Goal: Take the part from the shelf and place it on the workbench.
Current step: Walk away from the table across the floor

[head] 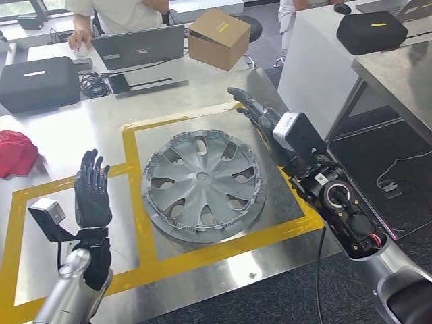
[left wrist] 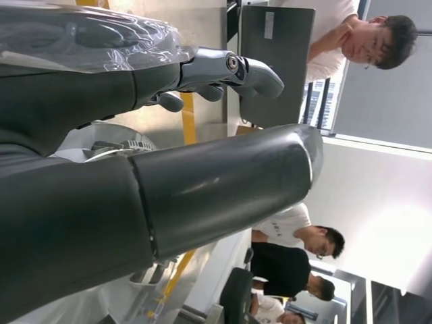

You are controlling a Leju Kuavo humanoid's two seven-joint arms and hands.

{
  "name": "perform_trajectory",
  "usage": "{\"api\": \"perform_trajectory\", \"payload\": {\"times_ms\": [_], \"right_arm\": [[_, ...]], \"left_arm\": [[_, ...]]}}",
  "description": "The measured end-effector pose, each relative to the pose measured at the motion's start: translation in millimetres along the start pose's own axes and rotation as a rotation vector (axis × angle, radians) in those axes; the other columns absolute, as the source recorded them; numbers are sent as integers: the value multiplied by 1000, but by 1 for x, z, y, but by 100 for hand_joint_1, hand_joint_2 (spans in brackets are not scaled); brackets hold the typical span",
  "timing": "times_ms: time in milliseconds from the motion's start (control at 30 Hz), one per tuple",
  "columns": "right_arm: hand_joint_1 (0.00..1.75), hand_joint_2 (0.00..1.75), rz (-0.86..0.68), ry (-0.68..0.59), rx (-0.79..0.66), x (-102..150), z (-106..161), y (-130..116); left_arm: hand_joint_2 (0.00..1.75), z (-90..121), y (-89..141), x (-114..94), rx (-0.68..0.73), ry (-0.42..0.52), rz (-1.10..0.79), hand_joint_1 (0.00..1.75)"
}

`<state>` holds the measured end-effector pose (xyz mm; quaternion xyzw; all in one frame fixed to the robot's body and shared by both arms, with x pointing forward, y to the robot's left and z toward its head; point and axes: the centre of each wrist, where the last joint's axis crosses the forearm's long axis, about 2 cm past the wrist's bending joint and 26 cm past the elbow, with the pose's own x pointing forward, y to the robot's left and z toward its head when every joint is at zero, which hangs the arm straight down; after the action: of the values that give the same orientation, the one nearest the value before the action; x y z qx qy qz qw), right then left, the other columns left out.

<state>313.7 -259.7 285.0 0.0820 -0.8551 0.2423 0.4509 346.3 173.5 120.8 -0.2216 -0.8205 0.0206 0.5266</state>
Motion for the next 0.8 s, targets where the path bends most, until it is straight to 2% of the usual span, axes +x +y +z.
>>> {"api": "perform_trajectory", "payload": {"times_ms": [800], "right_arm": [[0, 0, -14, 9, 9, -6, -6, 1]], "left_arm": [[0, -4, 2, 3, -11, -12, 20, 0]]}}
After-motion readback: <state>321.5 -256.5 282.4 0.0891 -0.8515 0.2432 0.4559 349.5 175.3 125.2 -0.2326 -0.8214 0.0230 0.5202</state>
